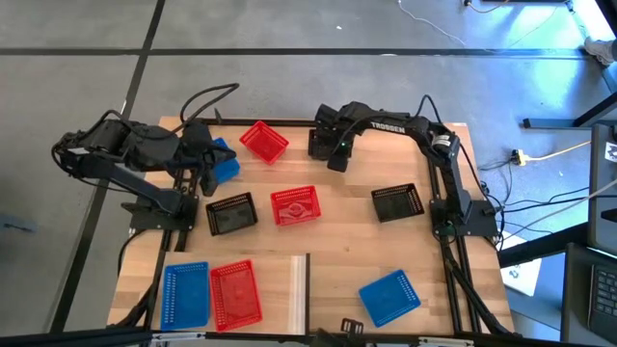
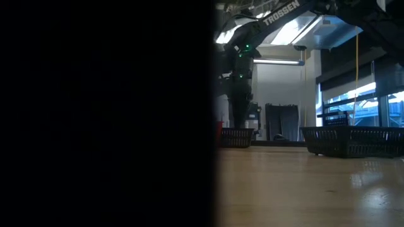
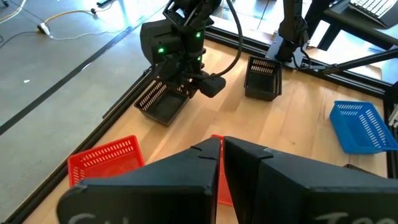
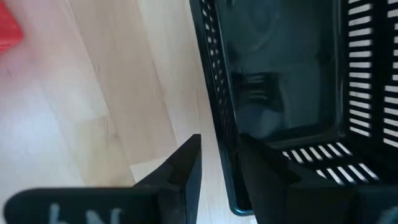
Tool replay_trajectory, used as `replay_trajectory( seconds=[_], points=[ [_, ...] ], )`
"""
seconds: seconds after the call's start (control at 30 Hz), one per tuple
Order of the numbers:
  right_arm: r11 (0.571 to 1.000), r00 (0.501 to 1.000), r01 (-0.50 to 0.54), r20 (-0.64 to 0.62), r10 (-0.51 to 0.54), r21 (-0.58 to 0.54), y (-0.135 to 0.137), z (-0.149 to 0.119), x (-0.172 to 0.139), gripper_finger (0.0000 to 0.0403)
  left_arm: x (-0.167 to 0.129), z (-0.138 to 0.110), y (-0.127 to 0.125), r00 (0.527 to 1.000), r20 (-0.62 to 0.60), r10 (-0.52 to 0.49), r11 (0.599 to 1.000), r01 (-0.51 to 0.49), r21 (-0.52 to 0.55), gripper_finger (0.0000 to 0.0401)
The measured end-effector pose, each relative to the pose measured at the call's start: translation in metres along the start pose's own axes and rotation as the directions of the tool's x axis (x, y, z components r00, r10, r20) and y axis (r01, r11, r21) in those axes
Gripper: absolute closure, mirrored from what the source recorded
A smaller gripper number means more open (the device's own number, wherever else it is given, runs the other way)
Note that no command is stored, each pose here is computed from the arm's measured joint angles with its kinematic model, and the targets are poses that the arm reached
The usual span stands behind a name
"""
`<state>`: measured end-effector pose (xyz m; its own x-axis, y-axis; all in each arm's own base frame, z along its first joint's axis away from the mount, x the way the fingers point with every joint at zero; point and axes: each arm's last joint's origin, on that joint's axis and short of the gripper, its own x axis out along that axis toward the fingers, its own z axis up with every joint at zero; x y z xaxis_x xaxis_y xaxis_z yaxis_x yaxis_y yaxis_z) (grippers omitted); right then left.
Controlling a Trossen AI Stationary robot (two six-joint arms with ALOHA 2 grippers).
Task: Stack baskets on shelf by color
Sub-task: Put the center black bin on the shelf
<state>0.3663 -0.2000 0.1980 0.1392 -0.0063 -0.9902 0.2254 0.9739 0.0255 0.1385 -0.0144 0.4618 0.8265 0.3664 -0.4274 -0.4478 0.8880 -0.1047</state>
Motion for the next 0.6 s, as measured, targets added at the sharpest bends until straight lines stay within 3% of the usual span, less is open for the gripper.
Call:
replay_trajectory(
  seconds=[0.6],
  points=[
    [1.000,0.999,-0.015,-0.049,0.015,0.002,-0.003,0.003,0.030,0.0301,0.000,0.000,0.000,1.000,0.000,0.000,1.000,0.000,0.000,0.0390]
  ],
)
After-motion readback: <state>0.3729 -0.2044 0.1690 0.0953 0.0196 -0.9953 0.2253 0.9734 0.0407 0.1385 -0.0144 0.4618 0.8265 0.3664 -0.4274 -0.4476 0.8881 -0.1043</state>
